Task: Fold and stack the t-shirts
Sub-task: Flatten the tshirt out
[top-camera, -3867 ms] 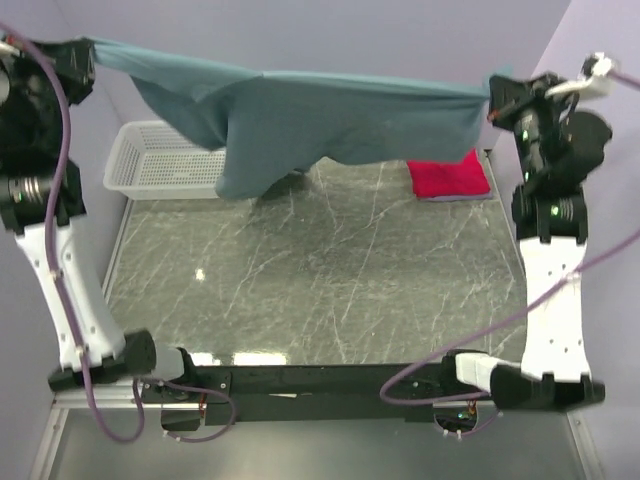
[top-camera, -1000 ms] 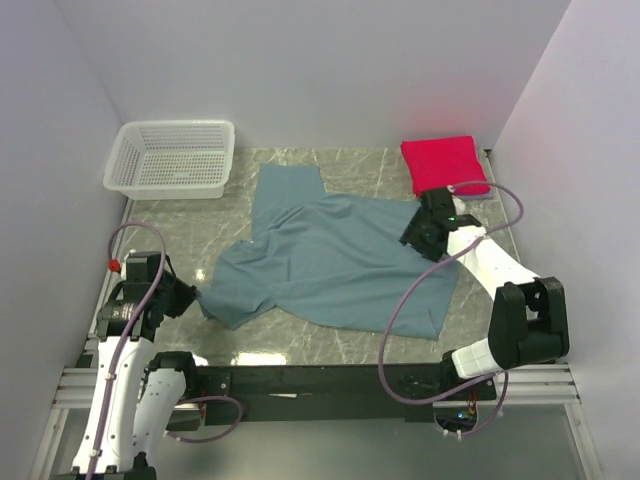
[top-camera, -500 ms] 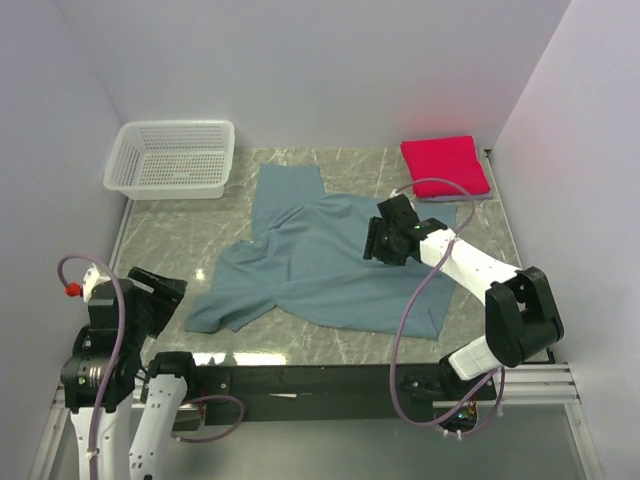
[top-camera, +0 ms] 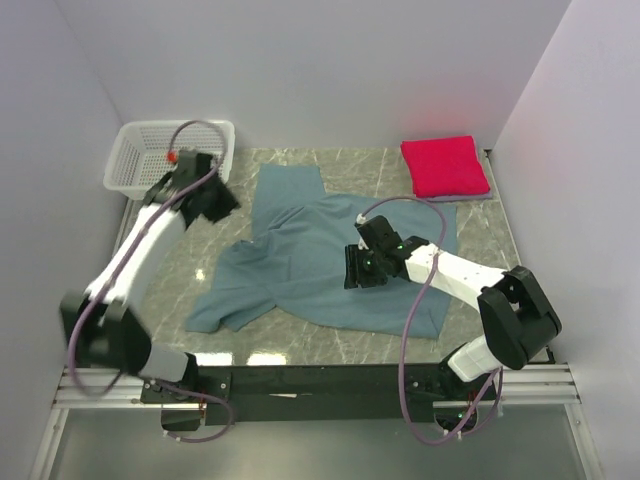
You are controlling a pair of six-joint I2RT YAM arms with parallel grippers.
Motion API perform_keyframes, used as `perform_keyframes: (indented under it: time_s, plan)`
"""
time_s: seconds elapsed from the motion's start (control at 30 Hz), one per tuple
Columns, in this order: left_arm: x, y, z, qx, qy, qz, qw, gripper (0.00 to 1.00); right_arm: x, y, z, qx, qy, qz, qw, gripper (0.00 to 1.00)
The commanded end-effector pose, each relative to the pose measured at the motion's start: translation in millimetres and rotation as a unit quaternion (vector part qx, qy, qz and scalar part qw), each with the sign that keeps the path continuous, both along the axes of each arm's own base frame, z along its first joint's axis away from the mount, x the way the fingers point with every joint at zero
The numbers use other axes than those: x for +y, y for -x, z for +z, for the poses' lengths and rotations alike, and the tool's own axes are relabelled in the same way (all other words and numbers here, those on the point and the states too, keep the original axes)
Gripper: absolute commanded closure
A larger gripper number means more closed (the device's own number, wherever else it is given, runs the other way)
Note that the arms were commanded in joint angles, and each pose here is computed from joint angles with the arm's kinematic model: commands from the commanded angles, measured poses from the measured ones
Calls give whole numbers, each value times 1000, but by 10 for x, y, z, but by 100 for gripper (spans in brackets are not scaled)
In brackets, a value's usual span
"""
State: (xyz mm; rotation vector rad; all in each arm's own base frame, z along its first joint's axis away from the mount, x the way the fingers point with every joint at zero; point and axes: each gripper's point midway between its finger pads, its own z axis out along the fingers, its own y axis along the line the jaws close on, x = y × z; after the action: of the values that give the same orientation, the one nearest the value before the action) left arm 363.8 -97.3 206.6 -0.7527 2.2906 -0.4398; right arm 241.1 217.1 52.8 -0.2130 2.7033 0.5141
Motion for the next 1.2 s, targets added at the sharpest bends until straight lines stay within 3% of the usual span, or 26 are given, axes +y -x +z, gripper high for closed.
perform_keyframes:
  time_s: [0.0,0.27,0.47,0.87,1.17]
  plan:
    - [-119,-618,27,-37,-73,-24,996,62,87,39,76,-17,-16,32,999,44]
    - [-353,-1427,-944,32,-159,-70,984,82,130,62,95,-20,2,37,999,44]
    - [-426,-1607,-1373,53,-190,-90,976,90,119,126,-30,-11,34,48,998,44]
    - [-314,-1588,-2122,127,-230,-108,959,91,141,167,-119,-2,53,42,998,44]
    - [50,-2021,-2252,124,-241,-73,960,91,86,295,-249,21,89,57,994,44]
